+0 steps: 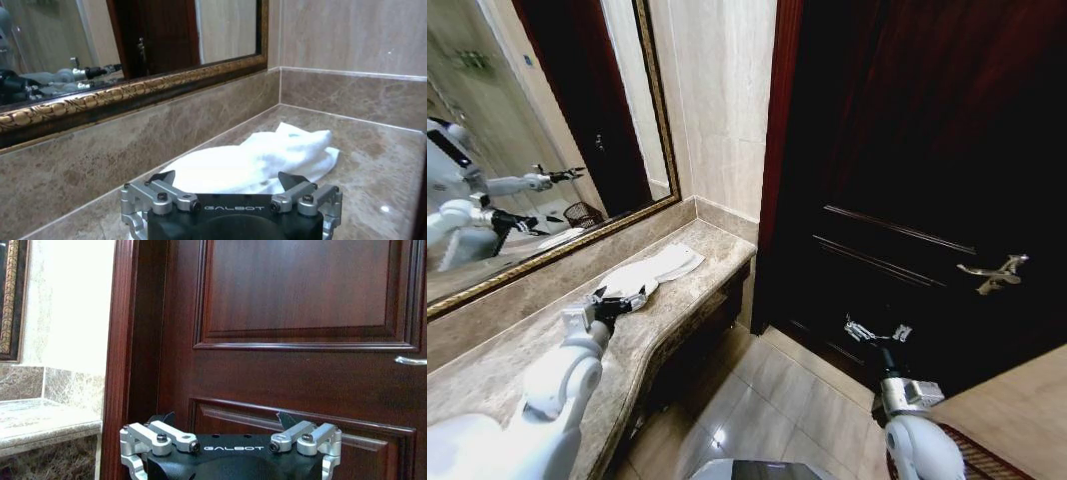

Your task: Discard the used towel into the hamper.

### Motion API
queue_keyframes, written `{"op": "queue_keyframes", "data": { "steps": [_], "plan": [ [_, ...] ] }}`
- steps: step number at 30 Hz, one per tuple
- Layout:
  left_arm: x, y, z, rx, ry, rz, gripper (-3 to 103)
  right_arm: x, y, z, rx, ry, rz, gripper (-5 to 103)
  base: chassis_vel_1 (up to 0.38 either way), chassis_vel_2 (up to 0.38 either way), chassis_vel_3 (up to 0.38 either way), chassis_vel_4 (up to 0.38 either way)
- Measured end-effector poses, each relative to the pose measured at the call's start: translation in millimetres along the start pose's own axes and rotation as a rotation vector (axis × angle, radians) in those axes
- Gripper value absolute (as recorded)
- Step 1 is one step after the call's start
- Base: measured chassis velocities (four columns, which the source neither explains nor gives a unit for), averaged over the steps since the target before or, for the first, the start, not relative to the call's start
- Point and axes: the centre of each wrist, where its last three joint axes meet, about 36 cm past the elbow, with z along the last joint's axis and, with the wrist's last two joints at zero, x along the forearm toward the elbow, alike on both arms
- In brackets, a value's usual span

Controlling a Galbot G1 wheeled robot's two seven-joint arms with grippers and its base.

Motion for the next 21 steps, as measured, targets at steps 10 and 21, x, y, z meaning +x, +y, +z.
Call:
{"op": "queue_keyframes", "data": {
  "steps": [10,21],
  "plan": [
    [-35,23.8,0,-0.021,0.058,-0.072,100,-19,-1,0,0.004,-0.012,-0.029,100,0.000,0.000,0.000,0.000],
    [-57,32.1,5,-0.015,0.124,0.002,100,-31,-2,0,0.005,-0.013,-0.042,100,0.000,0.000,0.000,0.000]
  ]
}}
